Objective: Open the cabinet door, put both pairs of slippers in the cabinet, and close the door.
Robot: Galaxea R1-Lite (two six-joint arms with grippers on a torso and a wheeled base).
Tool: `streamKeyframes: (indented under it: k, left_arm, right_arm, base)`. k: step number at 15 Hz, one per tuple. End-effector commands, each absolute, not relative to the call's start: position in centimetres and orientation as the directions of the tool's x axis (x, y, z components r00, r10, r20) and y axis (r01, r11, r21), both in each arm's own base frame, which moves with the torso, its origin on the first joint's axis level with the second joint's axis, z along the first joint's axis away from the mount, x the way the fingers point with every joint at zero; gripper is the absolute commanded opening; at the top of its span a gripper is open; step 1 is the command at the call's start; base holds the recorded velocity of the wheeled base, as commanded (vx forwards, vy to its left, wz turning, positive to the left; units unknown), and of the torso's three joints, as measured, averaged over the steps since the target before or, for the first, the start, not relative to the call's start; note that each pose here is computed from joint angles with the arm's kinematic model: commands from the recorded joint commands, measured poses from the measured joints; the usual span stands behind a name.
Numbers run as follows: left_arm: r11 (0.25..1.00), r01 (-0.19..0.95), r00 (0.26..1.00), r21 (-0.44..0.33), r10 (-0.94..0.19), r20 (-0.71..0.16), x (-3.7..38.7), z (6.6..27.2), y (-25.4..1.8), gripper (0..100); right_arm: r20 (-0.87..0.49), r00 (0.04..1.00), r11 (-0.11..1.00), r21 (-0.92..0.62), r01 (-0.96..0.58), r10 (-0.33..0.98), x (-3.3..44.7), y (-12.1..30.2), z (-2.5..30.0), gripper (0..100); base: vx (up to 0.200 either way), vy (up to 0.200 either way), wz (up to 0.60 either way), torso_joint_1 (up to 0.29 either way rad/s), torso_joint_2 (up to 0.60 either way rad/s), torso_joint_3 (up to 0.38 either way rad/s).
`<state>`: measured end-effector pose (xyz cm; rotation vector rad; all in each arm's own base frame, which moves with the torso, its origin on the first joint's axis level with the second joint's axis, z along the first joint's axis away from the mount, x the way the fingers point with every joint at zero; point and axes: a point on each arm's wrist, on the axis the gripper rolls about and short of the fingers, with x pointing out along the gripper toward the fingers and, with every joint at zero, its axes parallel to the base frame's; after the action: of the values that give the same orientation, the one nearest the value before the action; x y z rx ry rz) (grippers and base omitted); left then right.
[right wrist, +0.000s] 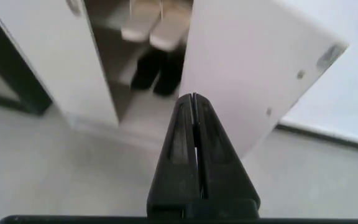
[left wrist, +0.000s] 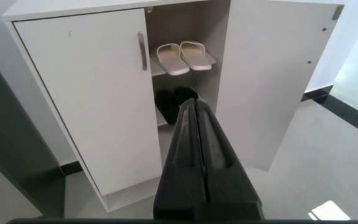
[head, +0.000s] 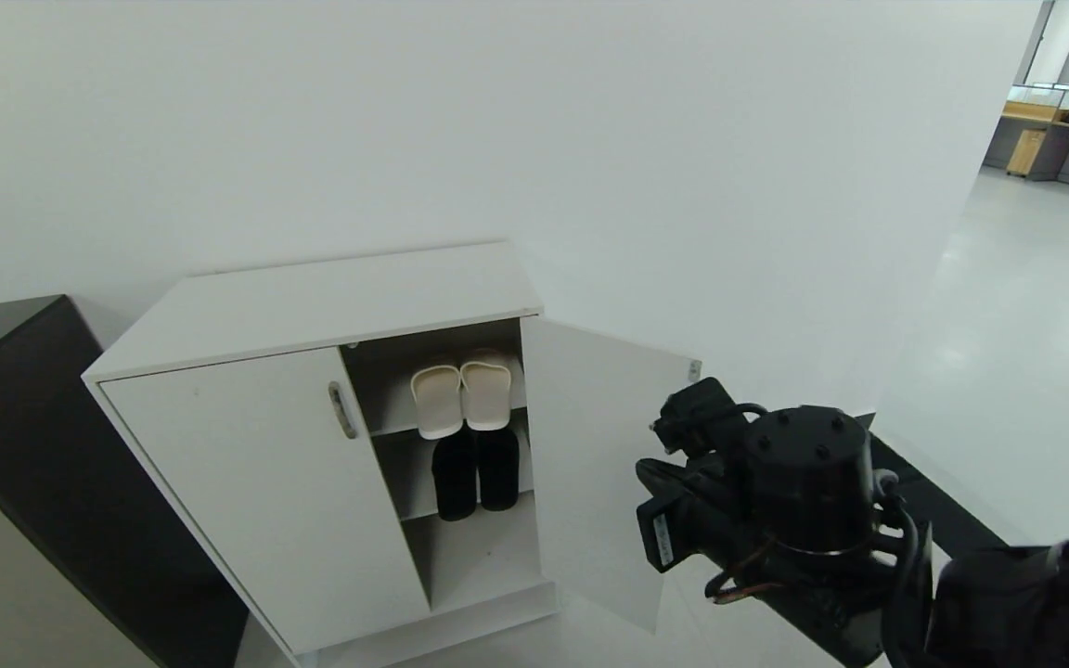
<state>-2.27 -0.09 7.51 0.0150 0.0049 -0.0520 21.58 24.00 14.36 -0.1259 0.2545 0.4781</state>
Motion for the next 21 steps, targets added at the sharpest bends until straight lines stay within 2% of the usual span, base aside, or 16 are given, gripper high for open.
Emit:
streamKeyframes:
  k: [1, 2, 3, 4, 7, 10, 15, 21]
  left_arm:
    - [0.999, 0.052, 0.999, 0.015, -0.052, -0.006, -2.3, 7.5, -0.1, 0]
    - [0.999, 0.052, 0.999, 0.015, -0.052, -0.005, -2.3, 7.5, -0.1, 0]
    - [0.998, 0.052, 0.999, 0.017, -0.052, -0.005, -2.3, 7.5, -0.1, 0]
    - [0.999, 0.052, 0.999, 0.015, -0.052, -0.005, -2.3, 7.5, -0.1, 0]
    - [0.999, 0.052, 0.999, 0.015, -0.052, -0.005, -2.3, 7.5, -0.1, 0]
    - [0.999, 0.052, 0.999, 0.015, -0.052, -0.006, -2.3, 7.5, -0.1, 0]
    - [0.998, 0.052, 0.999, 0.017, -0.052, -0.005, -2.3, 7.5, -0.1, 0]
    - [0.999, 0.052, 0.999, 0.015, -0.052, -0.005, -2.3, 7.5, -0.1, 0]
  right_arm:
    - [-0.29, 0.902, 0.947, 0.095, -0.305, 0.32, 24.9, 23.1, 20.8, 0]
    - [-0.297, 0.903, 0.951, 0.099, -0.293, 0.31, 25.2, 23.2, 21.0, 0]
    - [-0.338, 0.917, 0.976, 0.124, -0.178, 0.21, 29.4, 23.1, 22.4, 0]
    - [-0.343, 0.926, 0.984, 0.124, -0.125, 0.161, 32.0, 22.6, 22.8, 0]
    - [-0.326, 0.942, 0.991, 0.133, -0.034, 0.076, 38.4, 22.1, 22.1, 0]
    - [-0.33, 0.944, 0.992, 0.127, 0.025, 0.019, 42.5, 21.3, 20.6, 0]
    - [-0.38, 0.925, 0.994, 0.095, 0.059, -0.019, 44.9, 20.2, 18.2, 0]
    - [-0.34, 0.94, 0.99, 0.143, 0.021, 0.029, 46.3, 19.5, 17.5, 0]
  base:
    - [0.0, 0.0, 0.0, 0.0, 0.0, 0.0]
    - [0.0, 0.0, 0.0, 0.0, 0.0, 0.0]
    - [0.0, 0.0, 0.0, 0.0, 0.0, 0.0]
    - [0.0, 0.0, 0.0, 0.0, 0.0, 0.0]
    - [0.0, 0.0, 0.0, 0.0, 0.0, 0.0]
    - [0.0, 0.0, 0.0, 0.0, 0.0, 0.0]
    - [-0.2, 0.0, 0.0, 0.008, 0.0, -0.003]
    - [0.0, 0.0, 0.0, 0.0, 0.0, 0.0]
